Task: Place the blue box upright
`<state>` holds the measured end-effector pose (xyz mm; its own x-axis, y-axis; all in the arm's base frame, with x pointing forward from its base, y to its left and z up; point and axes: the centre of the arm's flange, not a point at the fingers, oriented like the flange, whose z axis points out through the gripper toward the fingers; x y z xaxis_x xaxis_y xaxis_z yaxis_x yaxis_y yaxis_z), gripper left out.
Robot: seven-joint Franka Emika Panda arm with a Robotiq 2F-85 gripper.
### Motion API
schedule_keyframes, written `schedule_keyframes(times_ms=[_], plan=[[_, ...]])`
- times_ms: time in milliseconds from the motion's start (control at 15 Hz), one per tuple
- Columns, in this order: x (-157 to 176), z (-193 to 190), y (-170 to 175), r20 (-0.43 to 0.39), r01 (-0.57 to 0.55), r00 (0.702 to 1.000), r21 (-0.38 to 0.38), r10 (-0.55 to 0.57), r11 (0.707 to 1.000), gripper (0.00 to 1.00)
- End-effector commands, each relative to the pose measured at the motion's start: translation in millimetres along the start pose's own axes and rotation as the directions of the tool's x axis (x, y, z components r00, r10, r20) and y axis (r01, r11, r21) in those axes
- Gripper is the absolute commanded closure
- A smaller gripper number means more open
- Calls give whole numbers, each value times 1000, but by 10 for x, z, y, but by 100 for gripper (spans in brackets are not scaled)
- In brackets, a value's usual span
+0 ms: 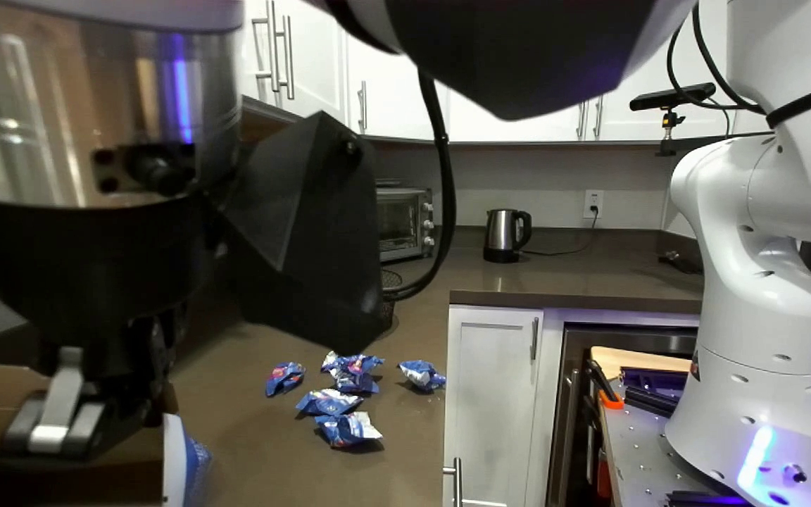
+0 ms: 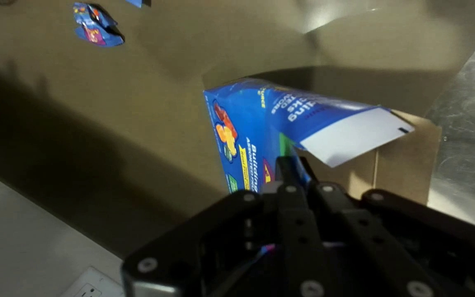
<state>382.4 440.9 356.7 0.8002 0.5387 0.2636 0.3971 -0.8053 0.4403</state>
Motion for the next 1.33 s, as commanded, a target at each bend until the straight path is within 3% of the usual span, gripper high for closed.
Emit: schedule_keyframes(times_ms=[0,533,1267], plan=[[-258,-164,54,24,-57,998,31,56,998,100],[-439,-366,-12,68,-188,981,97,182,977,100],[-457,-360,499,81,-349,937,157,340,924,100]])
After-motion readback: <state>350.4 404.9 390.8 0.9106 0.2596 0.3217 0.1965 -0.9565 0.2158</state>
